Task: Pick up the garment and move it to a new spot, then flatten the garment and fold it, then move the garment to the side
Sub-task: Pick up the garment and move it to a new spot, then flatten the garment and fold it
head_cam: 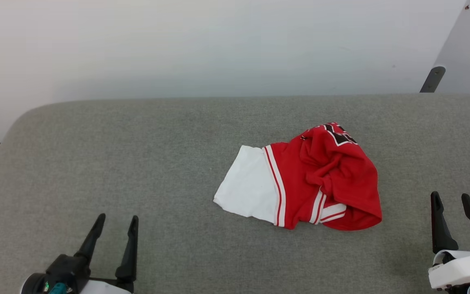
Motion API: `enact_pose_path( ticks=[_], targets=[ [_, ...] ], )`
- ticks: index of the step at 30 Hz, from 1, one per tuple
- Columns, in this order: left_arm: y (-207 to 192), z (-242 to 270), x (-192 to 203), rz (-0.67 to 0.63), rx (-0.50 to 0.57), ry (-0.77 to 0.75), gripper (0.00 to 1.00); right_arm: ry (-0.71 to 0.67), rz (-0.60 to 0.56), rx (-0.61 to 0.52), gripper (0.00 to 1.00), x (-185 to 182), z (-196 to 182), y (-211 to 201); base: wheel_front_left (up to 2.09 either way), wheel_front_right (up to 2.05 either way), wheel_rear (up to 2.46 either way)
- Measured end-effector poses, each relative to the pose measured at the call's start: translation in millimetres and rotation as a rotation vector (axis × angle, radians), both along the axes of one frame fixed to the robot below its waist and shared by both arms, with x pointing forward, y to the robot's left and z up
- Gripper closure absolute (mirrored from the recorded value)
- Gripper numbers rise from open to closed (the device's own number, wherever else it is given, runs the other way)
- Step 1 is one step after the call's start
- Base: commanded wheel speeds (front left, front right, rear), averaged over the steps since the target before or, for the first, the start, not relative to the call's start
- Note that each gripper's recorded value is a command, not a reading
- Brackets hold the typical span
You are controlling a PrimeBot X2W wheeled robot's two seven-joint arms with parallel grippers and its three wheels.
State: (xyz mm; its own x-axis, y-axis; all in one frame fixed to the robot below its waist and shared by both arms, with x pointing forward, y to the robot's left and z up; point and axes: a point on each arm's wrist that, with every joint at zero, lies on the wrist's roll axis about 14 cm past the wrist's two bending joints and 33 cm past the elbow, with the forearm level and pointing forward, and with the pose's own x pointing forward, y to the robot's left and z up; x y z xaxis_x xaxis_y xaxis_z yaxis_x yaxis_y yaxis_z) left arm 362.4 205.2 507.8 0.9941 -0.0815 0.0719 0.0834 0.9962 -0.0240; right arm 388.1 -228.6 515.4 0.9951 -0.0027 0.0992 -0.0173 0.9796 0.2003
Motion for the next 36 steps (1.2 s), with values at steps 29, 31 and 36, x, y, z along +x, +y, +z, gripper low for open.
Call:
enact_pose_path(
  ticks=[29, 31, 36],
  targets=[
    [-96, -73, 106, -0.431, 0.047, 0.873, 0.00, 0.026, -0.042, 0.065, 0.00, 13, -14, 2, 0.00, 0.00, 0.00],
    [-100, -80, 111, -0.450, 0.045, 0.922, 0.00, 0.033, -0.062, 0.068, 0.00, 14, -17, -3, 0.00, 0.00, 0.00],
    [-115, -104, 115, -0.502, 0.036, 1.030, 0.00, 0.053, -0.094, 0.070, 0.00, 17, -25, -11, 0.00, 0.00, 0.00]
  ],
)
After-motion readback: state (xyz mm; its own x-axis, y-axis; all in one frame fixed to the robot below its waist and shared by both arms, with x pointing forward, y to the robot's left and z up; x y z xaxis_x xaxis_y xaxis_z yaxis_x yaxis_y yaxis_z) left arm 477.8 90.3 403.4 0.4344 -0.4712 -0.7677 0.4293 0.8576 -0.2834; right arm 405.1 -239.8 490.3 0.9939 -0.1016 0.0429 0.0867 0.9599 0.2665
